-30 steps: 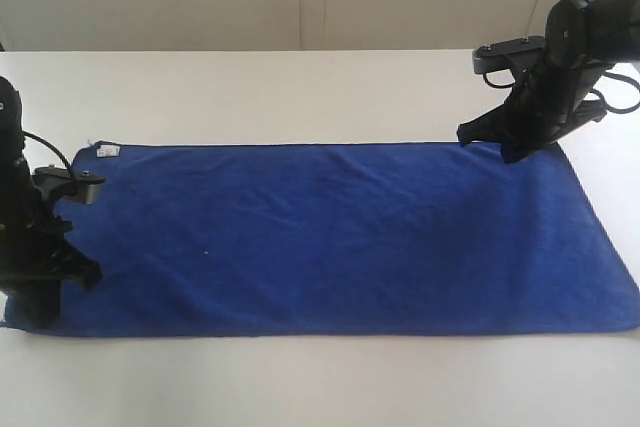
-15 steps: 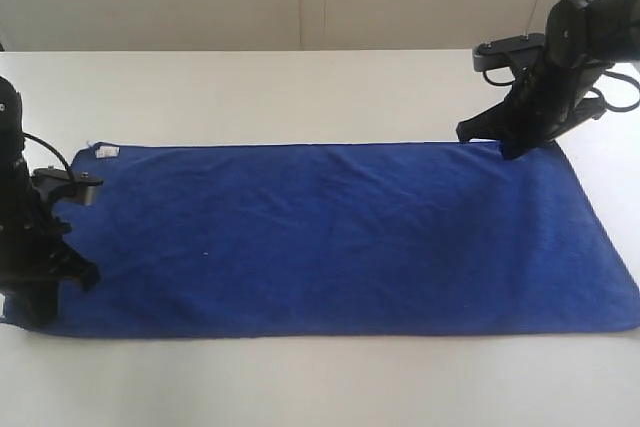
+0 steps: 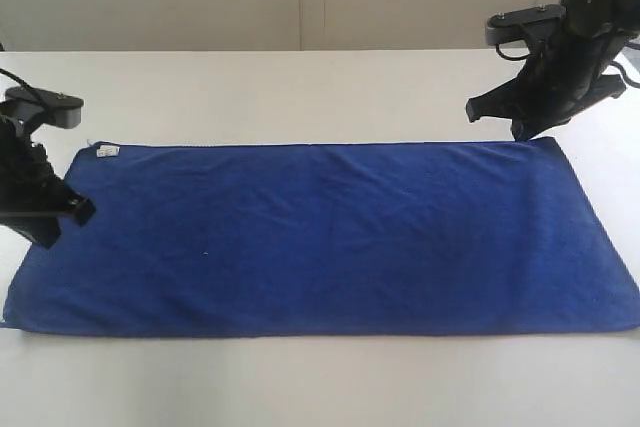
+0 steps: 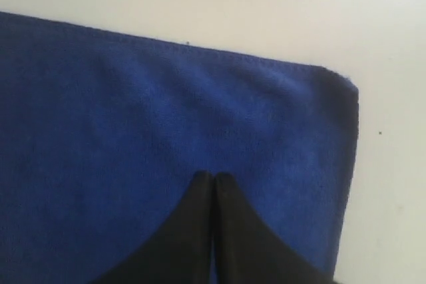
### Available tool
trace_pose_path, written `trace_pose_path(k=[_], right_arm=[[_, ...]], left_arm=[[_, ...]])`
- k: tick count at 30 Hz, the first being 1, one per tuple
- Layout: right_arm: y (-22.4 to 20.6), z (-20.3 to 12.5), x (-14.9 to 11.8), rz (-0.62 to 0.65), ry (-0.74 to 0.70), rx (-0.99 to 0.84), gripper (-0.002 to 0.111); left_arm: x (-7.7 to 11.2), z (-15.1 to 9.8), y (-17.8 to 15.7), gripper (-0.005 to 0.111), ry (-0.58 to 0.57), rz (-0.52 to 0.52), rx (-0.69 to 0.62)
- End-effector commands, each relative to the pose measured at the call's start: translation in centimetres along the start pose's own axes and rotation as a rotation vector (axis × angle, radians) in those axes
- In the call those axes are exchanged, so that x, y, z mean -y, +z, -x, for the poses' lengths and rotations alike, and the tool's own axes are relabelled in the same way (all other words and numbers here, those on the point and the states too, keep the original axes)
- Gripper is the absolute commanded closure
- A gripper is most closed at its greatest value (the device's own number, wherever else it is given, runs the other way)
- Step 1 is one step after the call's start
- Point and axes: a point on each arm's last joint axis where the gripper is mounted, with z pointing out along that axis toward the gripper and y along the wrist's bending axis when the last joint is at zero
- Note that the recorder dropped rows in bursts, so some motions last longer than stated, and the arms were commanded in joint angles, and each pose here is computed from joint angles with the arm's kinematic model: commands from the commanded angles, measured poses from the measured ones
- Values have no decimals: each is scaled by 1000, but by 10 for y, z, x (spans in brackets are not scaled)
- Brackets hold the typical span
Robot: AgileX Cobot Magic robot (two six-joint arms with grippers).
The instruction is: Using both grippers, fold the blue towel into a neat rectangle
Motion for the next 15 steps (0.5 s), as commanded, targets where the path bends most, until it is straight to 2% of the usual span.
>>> trace_pose_path(k=[1, 4, 9, 12, 15], right_arm=[[-11, -4, 1, -1, 11, -38, 108], [-22, -5, 2, -2, 14, -41, 108], [-48, -13, 2, -4, 40, 29, 108], [-58, -26, 2, -3, 46, 62, 108], [-66, -42, 0, -1, 68, 99, 108]], left_arm=[[-12, -1, -23, 107, -116, 34, 120], [-30, -9, -38, 107, -197, 59, 169], [-56, -37, -71, 107, -336, 88, 236], [-57, -58, -86, 107, -390, 101, 294], [-46, -78, -98, 107, -403, 97, 362]])
